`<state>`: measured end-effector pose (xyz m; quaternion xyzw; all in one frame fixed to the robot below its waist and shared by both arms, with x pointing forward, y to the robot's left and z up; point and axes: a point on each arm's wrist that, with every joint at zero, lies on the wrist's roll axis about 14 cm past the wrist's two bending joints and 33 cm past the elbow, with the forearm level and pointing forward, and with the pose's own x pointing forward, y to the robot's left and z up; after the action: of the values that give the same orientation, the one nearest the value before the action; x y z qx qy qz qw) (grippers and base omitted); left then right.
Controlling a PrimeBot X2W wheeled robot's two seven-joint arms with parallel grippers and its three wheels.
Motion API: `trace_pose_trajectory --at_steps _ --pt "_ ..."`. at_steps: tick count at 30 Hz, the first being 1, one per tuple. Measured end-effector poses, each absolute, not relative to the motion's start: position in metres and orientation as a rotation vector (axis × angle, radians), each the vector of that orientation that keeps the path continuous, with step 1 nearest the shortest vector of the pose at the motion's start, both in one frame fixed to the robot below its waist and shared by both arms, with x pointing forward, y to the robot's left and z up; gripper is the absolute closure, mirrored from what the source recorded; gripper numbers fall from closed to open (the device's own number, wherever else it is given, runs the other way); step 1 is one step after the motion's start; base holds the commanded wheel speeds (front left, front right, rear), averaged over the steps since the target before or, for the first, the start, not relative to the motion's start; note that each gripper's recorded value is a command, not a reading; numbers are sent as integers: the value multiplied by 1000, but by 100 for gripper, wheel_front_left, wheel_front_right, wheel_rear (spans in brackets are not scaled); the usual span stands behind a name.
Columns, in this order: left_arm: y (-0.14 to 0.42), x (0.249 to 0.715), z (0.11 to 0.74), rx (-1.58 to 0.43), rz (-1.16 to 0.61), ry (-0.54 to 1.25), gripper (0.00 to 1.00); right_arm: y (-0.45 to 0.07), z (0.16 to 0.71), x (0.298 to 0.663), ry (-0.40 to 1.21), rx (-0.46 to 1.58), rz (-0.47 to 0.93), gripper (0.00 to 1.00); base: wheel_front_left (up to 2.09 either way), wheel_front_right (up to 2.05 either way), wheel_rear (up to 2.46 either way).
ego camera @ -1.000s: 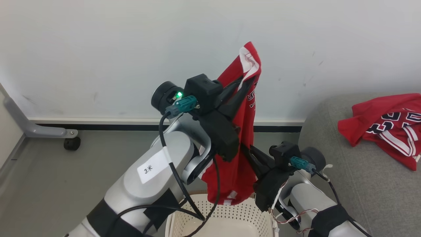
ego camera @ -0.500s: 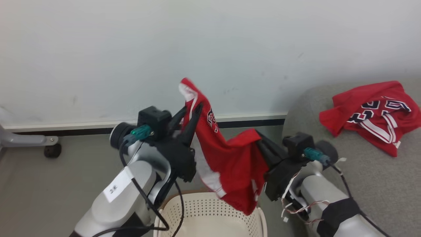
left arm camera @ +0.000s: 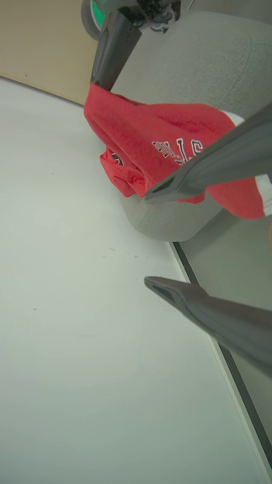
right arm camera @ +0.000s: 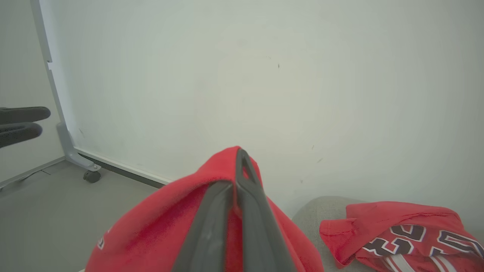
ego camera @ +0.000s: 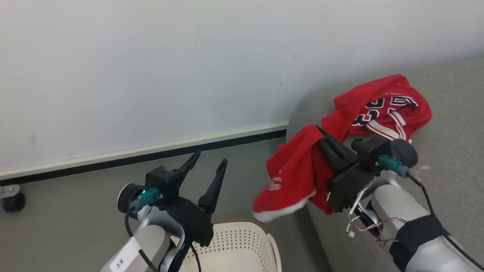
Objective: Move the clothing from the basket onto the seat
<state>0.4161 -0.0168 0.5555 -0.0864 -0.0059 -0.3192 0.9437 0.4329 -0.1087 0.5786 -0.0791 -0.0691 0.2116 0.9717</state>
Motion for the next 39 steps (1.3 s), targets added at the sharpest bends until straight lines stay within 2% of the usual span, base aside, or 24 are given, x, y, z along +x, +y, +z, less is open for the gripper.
trace_pose_trajectory --at_steps 4,6,15,26,31,39 --pt "-30 408 545 -182 -690 10 0 -131 586 429 -162 -191 377 100 0 0 0" --pt "-51 393 537 -202 -754 28 0 -159 599 421 -197 -222 307 100 0 0 0" --pt "-91 369 528 -230 -866 60 0 -205 619 397 -250 -268 192 100 0 0 0" --pt "-144 343 530 -258 -1026 57 0 -274 633 368 -262 -313 12 100 0 0 0" --pt "-160 348 535 -279 -1085 32 0 -303 647 384 -255 -345 -51 100 0 0 0" --pt "-162 375 533 -275 -1089 8 0 -334 689 431 -272 -437 -103 100 0 0 0"
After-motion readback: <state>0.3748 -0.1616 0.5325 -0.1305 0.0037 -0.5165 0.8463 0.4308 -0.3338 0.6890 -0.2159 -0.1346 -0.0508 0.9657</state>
